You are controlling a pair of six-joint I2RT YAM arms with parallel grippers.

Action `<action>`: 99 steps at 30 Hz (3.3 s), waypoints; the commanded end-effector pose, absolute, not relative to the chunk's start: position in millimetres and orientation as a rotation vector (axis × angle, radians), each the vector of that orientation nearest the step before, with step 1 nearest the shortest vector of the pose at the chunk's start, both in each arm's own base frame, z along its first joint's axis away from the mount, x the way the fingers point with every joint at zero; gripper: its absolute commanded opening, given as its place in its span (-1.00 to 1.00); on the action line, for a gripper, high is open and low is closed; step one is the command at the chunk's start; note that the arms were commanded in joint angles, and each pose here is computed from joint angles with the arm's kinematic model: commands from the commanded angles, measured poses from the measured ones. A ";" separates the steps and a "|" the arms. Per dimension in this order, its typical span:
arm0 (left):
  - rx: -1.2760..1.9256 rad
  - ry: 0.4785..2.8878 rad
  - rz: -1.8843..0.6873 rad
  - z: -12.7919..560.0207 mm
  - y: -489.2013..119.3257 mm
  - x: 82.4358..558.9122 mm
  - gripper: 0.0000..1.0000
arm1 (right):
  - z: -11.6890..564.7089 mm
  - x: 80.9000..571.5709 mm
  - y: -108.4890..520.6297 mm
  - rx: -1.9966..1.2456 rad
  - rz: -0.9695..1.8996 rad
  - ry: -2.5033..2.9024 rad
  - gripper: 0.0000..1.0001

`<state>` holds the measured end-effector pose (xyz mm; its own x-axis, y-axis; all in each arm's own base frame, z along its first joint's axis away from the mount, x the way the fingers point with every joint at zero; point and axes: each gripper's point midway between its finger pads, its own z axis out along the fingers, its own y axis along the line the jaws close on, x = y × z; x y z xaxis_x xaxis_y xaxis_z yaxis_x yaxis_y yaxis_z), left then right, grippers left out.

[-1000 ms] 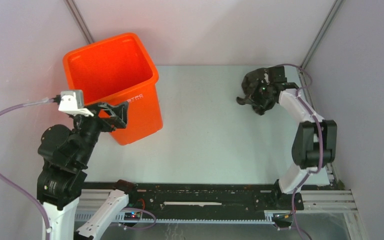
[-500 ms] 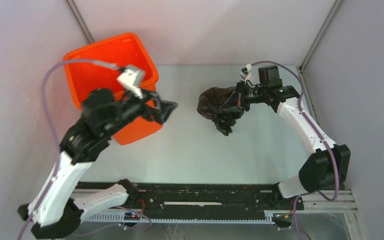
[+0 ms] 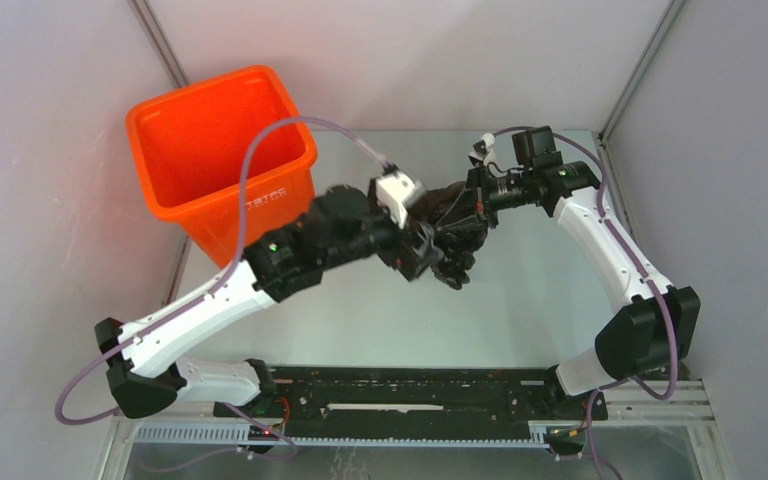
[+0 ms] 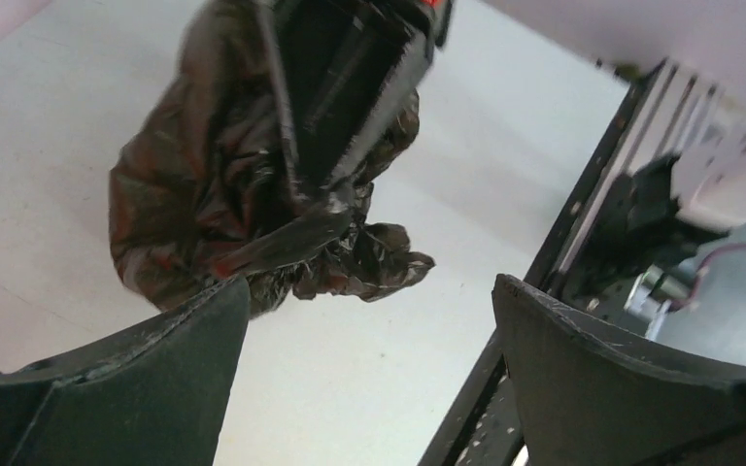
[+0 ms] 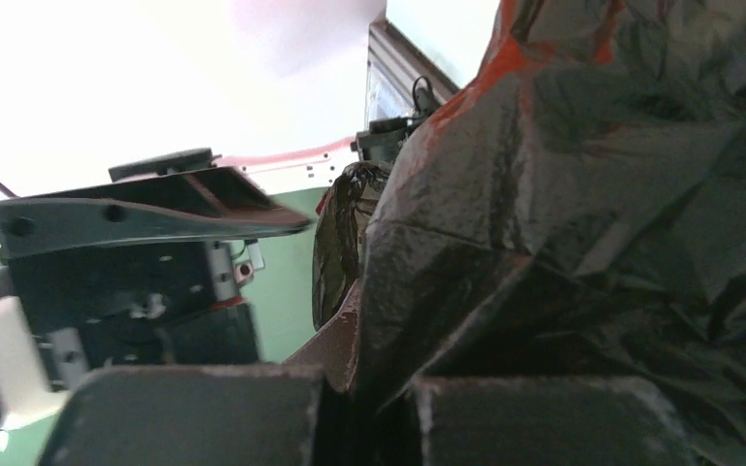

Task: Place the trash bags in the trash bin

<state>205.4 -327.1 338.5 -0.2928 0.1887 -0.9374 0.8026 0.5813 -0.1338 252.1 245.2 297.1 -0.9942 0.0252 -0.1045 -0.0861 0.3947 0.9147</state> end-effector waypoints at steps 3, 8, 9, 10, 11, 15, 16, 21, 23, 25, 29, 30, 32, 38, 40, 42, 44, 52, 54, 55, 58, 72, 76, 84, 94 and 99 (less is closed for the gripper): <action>0.918 1.667 -0.571 324.4 -319.2 209.5 0.96 | 324.6 216.2 254.4 -0.184 1.756 2.498 -1.00; 0.975 1.681 -0.575 307.5 -314.5 201.2 0.64 | 331.9 217.2 261.3 -0.164 1.761 2.489 -1.00; 0.963 1.684 -0.555 305.8 -312.2 204.0 0.52 | 334.1 215.4 262.7 -0.177 1.760 2.486 -1.00; 0.945 1.678 -0.535 306.0 -309.4 207.5 0.42 | 333.2 213.5 264.2 -0.189 1.743 2.489 -1.00; 0.937 1.681 -0.514 303.8 -307.3 210.5 0.31 | 330.2 210.3 266.0 -0.199 1.721 2.503 -1.00; 0.880 1.713 -0.517 318.4 -304.2 212.4 0.00 | 316.0 204.0 267.5 -0.180 1.642 2.575 -1.00; 0.876 1.707 -0.534 321.8 -304.2 210.2 0.20 | 314.5 203.3 268.2 -0.184 1.627 2.579 -1.00; 0.948 1.685 -0.593 318.8 -308.5 197.7 0.31 | 319.9 207.9 274.3 -0.145 1.640 2.559 -1.00; 0.951 1.680 -0.572 320.0 -305.3 199.3 -0.03 | 325.1 211.0 277.3 -0.148 1.645 2.526 -1.00; 0.908 1.684 -0.525 324.1 -297.1 206.1 -0.50 | 326.3 213.0 275.9 -0.140 1.623 2.520 -1.00; 0.791 1.711 -0.490 336.0 -281.2 218.0 -0.88 | 328.4 222.9 264.3 -0.084 1.561 2.496 -0.74; 0.774 1.714 -0.482 338.7 -277.6 220.2 -0.96 | 329.2 226.6 259.6 -0.066 1.537 2.489 -0.66; 0.682 1.752 -0.476 342.9 -268.4 226.8 -0.99 | 331.2 236.4 245.7 -0.029 1.458 2.475 -0.50; 0.455 1.847 -0.609 371.4 -252.8 240.5 -0.99 | 338.1 257.5 184.8 0.050 1.013 2.442 -0.03; 0.438 1.851 -0.669 384.8 -254.0 240.2 -0.99 | 339.1 251.2 178.4 -0.023 0.941 2.426 0.13; 0.445 1.852 -0.698 398.1 -257.2 238.7 -0.99 | 338.1 240.5 181.6 -0.099 0.921 2.406 0.30; 0.456 1.864 -0.726 409.1 -261.5 237.2 -0.99 | 332.6 230.2 192.8 -0.159 0.946 2.400 0.39; 0.454 1.924 -0.868 428.1 -288.8 233.8 -0.99 | 329.2 207.9 266.2 -0.317 1.158 2.290 0.64; 0.476 1.927 -0.904 429.2 -294.8 230.9 -0.99 | 327.7 211.8 270.0 -0.335 1.148 2.284 0.68; 0.491 1.923 -0.920 430.7 -296.7 228.3 -0.99 | 326.5 214.9 267.4 -0.351 1.125 2.276 0.69; 0.529 1.895 -0.936 436.0 -295.5 223.4 -0.99 | 330.9 220.2 254.9 -0.372 1.228 2.207 0.69; 0.481 1.766 -0.904 423.4 -261.4 219.0 -0.99 | 342.8 220.9 222.5 -0.224 1.464 2.078 0.67; 0.501 1.784 -1.064 422.4 -286.0 211.9 -0.99 | 315.0 213.6 249.4 -0.241 1.480 2.195 0.60; 0.454 1.787 -1.096 425.9 -273.2 214.2 -0.99 | 267.6 239.5 214.2 -0.047 1.207 2.357 -0.05; 0.277 1.814 -1.039 417.0 -237.2 228.4 -0.99 | 267.1 252.1 134.1 0.247 0.949 2.410 -0.90; 0.201 1.812 -1.097 421.8 -246.0 238.8 -0.99 | 308.4 213.7 179.7 0.059 1.213 2.341 0.24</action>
